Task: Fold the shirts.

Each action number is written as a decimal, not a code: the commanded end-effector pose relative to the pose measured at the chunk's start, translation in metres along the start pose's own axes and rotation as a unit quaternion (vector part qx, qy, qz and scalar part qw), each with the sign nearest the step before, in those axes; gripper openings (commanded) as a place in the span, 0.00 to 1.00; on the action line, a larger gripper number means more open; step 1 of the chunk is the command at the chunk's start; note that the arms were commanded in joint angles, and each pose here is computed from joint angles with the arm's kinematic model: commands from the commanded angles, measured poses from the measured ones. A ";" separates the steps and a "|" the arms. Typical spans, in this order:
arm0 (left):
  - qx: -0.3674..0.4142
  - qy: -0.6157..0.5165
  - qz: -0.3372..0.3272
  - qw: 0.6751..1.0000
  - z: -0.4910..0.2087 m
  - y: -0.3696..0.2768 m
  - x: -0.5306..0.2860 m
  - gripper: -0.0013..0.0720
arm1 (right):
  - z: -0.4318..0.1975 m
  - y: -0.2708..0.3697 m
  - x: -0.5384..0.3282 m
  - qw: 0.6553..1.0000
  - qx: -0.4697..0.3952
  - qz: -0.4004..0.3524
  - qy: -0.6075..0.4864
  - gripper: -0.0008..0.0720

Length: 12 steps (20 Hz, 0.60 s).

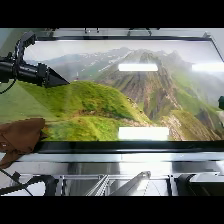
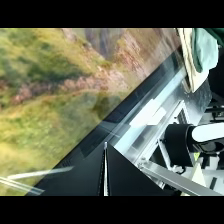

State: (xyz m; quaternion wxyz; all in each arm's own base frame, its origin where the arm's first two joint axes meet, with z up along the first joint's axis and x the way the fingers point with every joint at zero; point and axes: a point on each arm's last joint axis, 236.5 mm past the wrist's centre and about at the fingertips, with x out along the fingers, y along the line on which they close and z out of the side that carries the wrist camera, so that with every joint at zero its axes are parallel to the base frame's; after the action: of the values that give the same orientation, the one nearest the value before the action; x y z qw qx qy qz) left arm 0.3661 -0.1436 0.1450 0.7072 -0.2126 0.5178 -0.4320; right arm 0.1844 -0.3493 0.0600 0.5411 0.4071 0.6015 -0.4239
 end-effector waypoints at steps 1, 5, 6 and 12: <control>0.000 0.011 -0.004 1.000 -0.005 -0.002 0.000 0.05 | -0.016 -0.053 0.027 0.991 0.030 -0.119 0.044 0.05; 0.000 0.010 -0.004 1.000 -0.005 -0.002 0.000 0.05 | -0.037 -0.072 0.057 0.984 0.036 -0.144 0.101 0.34; 0.000 0.010 -0.004 1.000 -0.005 -0.002 0.000 0.05 | -0.038 -0.074 0.060 0.983 0.034 -0.143 0.107 0.82; 0.000 0.009 -0.004 1.000 -0.004 -0.002 0.000 0.05 | -0.036 -0.061 0.058 0.987 0.020 -0.121 0.104 0.97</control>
State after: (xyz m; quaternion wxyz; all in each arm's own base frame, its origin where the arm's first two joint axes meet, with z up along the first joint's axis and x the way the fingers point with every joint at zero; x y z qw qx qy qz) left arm 0.3615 -0.1436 0.1445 0.7011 -0.2103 0.5237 -0.4360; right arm 0.1031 -0.3361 0.0093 0.4045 0.3788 0.6898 -0.4659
